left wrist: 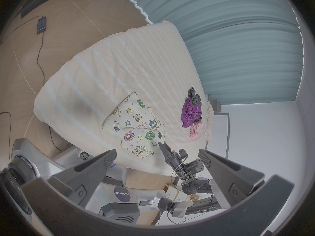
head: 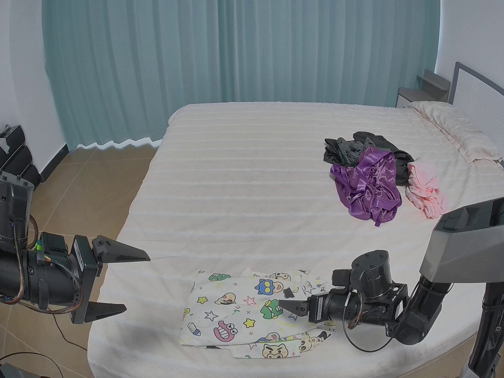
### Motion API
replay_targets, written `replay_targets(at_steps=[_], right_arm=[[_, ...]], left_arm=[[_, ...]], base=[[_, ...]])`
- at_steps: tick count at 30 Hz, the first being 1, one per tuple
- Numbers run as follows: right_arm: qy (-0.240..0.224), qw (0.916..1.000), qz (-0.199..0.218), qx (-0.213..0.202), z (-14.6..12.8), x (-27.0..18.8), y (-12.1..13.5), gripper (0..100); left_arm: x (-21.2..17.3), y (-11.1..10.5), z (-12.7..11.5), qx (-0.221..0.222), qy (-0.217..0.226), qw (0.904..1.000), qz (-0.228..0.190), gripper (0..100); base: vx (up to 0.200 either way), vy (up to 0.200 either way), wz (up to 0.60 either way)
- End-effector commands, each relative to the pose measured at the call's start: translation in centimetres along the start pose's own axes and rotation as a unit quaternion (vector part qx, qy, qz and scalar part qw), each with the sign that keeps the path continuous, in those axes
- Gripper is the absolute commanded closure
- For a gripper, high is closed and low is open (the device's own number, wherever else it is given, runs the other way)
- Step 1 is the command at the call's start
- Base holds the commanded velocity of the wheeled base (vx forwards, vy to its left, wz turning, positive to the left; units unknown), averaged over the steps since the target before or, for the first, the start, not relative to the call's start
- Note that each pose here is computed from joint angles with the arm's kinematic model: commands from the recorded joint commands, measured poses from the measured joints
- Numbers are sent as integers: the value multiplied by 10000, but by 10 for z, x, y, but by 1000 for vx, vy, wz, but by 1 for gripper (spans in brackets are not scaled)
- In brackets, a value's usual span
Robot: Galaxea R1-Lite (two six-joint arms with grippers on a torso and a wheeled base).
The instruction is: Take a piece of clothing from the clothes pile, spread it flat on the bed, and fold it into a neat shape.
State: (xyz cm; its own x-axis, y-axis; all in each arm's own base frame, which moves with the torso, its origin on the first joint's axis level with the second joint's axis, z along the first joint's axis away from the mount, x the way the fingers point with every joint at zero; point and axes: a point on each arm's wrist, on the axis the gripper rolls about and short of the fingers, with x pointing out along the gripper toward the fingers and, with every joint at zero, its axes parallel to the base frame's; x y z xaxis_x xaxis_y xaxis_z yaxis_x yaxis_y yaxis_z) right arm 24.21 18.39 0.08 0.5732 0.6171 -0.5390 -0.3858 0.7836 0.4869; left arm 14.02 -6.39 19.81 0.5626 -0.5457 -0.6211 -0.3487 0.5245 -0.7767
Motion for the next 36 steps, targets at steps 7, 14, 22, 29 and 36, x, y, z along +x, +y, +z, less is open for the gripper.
replay_targets(at_steps=[7, 14, 22, 29, 36], right_arm=[[324, 9995, -33, -48, -15, 0, 0, 100], [366, 9993, -120, -14, -18, -12, -2, 100], [594, 9979, -242, 32, -30, -39, -4, 100], [875, 9955, -351, 54, -40, -56, -5, 100], [1338, 9902, -410, 15, -59, -52, -5, 0]], left_arm=[[6, 0, 2, -37, 44, 9999, 107, 0], [8, 1, 3, -56, 55, 9999, 149, 0], [8, 1, 2, -53, 64, 9998, 155, 0], [9, 1, 2, -57, 69, 9998, 168, 0], [11, 4, 2, -14, 92, 9997, 222, 0]], base=[[0, 0, 0], [0, 0, 0], [0, 0, 0], [0, 0, 0], [0, 0, 0]])
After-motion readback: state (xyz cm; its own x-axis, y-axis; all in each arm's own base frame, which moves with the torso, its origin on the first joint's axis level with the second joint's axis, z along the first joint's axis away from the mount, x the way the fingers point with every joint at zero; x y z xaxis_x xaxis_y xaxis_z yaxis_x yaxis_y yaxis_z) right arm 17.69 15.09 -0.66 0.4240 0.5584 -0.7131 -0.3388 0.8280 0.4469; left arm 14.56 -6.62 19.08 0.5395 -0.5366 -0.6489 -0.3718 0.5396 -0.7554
